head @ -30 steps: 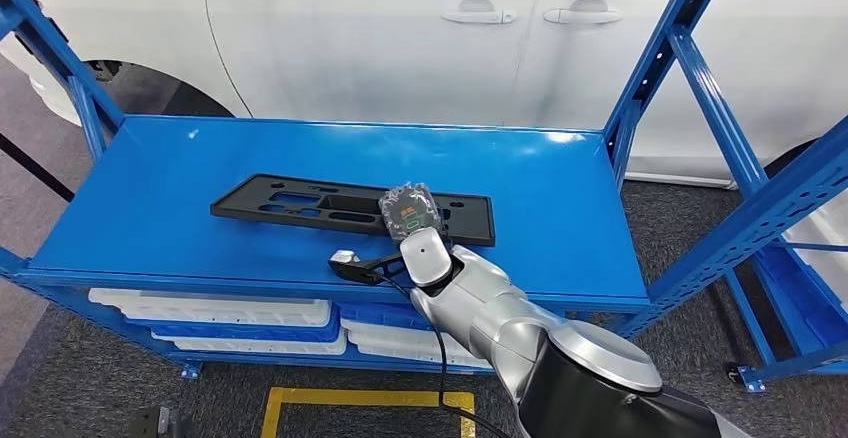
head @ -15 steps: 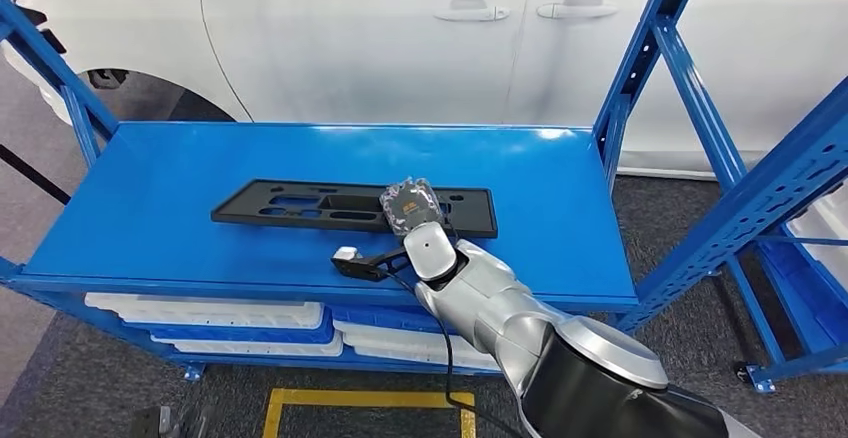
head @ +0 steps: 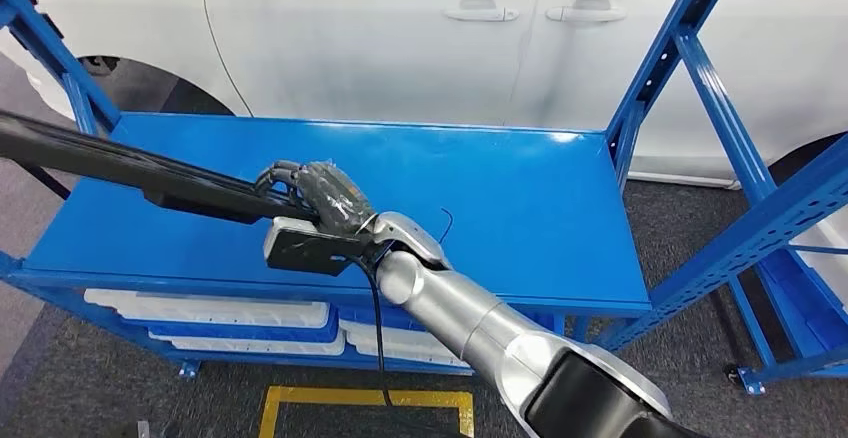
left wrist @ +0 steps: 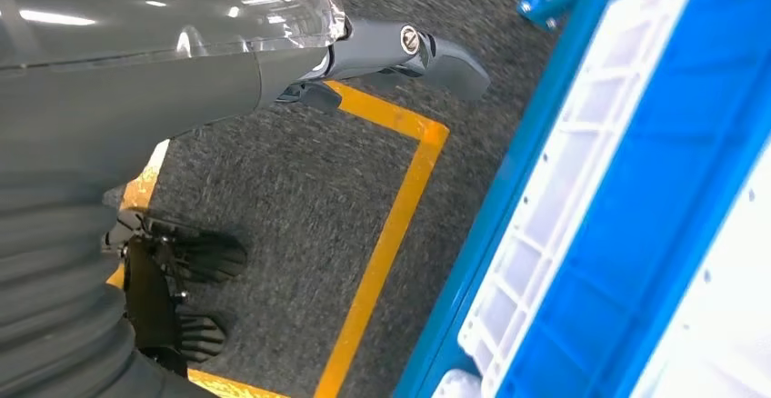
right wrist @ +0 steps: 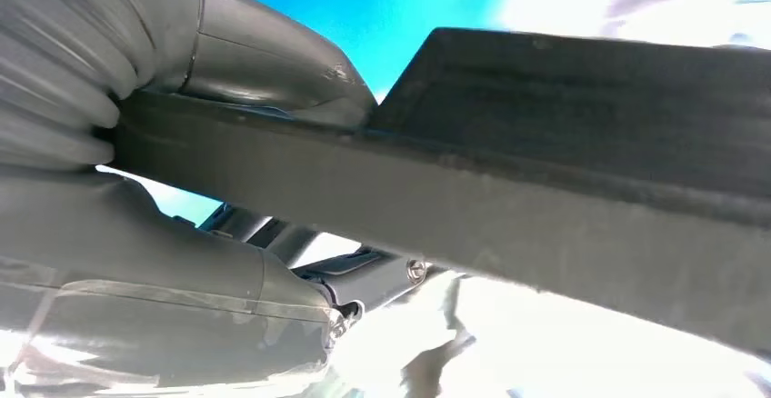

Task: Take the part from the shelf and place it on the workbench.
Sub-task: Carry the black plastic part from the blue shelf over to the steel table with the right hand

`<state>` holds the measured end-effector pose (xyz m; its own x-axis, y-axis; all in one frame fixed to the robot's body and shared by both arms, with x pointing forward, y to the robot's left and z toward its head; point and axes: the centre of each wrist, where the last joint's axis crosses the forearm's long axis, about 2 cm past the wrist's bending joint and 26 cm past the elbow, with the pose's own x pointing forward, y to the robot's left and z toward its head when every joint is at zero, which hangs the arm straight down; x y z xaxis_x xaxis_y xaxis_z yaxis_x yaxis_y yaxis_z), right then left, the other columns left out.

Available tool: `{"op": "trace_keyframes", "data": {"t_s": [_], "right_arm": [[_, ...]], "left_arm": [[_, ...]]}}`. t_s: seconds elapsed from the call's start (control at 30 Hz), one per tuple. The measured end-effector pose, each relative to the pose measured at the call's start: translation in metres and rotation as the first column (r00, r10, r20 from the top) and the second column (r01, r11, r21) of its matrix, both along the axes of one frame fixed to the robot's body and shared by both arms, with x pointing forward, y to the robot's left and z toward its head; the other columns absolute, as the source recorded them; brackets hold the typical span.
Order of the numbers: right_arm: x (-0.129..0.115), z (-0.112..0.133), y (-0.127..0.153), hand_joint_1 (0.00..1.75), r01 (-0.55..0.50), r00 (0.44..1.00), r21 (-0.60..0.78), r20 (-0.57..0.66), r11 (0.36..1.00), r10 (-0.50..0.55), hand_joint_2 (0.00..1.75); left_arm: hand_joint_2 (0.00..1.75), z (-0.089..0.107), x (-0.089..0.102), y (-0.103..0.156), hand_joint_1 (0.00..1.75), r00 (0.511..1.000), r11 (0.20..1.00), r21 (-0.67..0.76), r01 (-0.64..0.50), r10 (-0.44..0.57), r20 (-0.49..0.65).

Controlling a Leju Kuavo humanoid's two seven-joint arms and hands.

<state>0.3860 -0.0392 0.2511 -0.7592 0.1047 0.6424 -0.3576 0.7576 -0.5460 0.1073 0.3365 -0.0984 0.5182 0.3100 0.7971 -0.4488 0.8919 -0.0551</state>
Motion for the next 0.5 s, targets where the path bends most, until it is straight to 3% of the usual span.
{"op": "trace_keyframes", "data": {"t_s": [0.1,0.2,0.37,0.5], "right_arm": [[-0.012,0.014,-0.038,1.75,-0.141,0.987,0.298,-0.028,0.944,0.157,1.75],[-0.029,0.024,-0.082,1.75,-0.227,0.970,0.472,0.035,0.852,0.240,1.75],[-0.060,0.041,-0.113,1.75,-0.412,0.900,0.574,0.134,0.707,0.416,1.75],[-0.076,0.051,-0.123,1.75,-0.490,0.859,0.580,0.195,0.650,0.474,1.75]], "left_arm": [[1.75,-0.004,-0.015,-0.003,0.00,1.000,1.000,-0.010,-0.014,0.013,-0.005],[1.75,-0.006,-0.025,-0.009,0.00,1.000,1.000,-0.021,-0.019,0.018,-0.015],[1.75,-0.007,-0.026,-0.017,0.00,1.000,0.999,-0.034,-0.018,0.018,-0.013],[1.75,-0.007,-0.025,-0.021,0.00,1.000,0.999,-0.042,-0.017,0.016,-0.012]]}}
